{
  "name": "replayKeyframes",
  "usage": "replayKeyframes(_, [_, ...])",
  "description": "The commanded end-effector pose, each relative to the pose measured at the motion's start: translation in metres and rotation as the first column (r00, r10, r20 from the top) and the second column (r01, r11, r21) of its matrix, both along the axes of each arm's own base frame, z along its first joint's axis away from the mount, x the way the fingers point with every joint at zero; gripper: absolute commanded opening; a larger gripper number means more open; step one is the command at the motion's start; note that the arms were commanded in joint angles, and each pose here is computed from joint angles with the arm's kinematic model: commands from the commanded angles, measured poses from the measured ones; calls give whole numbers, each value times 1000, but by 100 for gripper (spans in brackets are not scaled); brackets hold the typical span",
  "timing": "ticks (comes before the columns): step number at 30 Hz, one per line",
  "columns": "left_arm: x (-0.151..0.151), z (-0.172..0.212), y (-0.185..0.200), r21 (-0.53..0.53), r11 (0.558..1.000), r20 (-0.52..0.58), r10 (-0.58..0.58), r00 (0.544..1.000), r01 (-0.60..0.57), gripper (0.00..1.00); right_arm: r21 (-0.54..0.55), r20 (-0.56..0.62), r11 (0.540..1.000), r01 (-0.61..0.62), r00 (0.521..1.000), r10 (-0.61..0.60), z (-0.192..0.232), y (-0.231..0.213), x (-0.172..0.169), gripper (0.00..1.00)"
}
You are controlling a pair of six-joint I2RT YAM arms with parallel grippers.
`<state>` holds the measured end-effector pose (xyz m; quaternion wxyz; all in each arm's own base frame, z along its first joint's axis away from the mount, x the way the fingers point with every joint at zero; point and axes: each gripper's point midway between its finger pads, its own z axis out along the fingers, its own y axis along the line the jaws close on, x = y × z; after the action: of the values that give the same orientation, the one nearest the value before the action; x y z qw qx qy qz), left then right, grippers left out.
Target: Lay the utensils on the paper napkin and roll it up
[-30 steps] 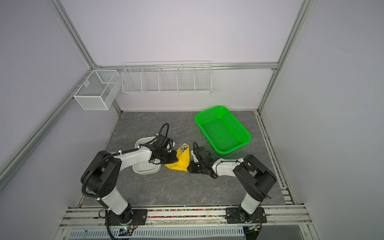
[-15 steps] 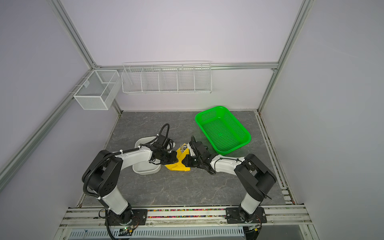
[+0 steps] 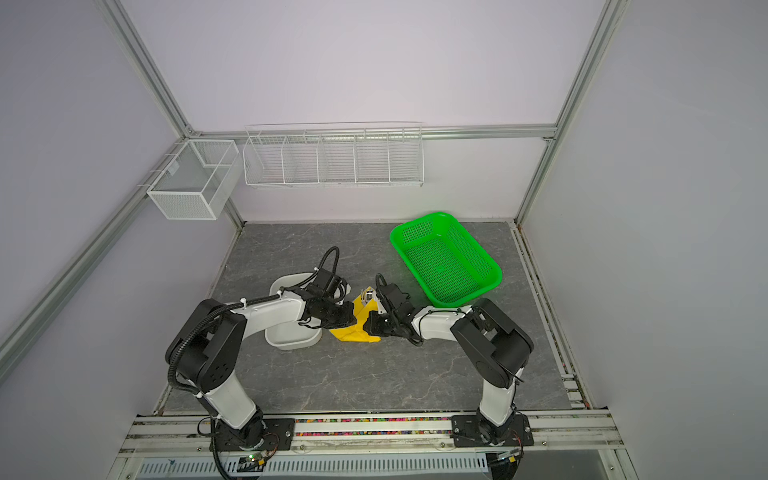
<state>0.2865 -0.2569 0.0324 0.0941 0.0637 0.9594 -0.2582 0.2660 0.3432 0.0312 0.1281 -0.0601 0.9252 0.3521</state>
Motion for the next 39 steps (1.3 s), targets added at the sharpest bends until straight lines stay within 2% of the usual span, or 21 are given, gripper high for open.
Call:
replayKeyframes(1, [6, 17, 4, 14, 1000, 43, 9, 999, -9, 21, -78, -48, 997, 17, 999, -21, -21, -10, -7, 16])
replayKeyframes(4, [4, 32, 12, 21, 999, 74, 38, 997, -40, 33, -79, -49, 997, 23, 998, -27, -23, -11, -8, 16])
replayKeyframes(8, [-3, 39, 24, 25, 994, 78, 101, 992, -104, 41, -84, -44, 996, 25, 999, -29, -23, -11, -7, 16])
replayKeyframes(12, [-11, 34, 33, 27, 986, 59, 164, 985, -166, 42, -94, -40, 995, 34, 999, -37, -23, -13, -6, 16])
replayKeyframes(18, [-9, 14, 49, 135, 970, 26, 202, 979, -204, 38, -93, -34, 995, 35, 999, -38, -22, -13, -6, 16])
replayKeyframes(23, [-4, 13, 89, 268, 913, 80, 298, 951, -309, 36, -96, -34, 995, 34, 999, -37, -22, -13, -6, 15])
replayKeyframes(25, [-3, 12, 106, 288, 896, 82, 329, 941, -338, 36, -95, -32, 995, 33, 999, -37, -21, -13, -6, 16])
replayKeyframes(29, [2, 14, 129, 271, 884, 80, 374, 924, -382, 37, -96, -33, 995, 31, 999, -34, -22, -13, -6, 16])
replayKeyframes(34, [5, 17, 102, 149, 934, 35, 324, 946, -325, 39, -94, -32, 995, 30, 999, -33, -22, -13, -6, 16])
replayKeyframes(39, [3, 10, 86, 126, 941, 5, 317, 948, -315, 42, -96, -34, 995, 31, 999, -34, -22, -13, -7, 15])
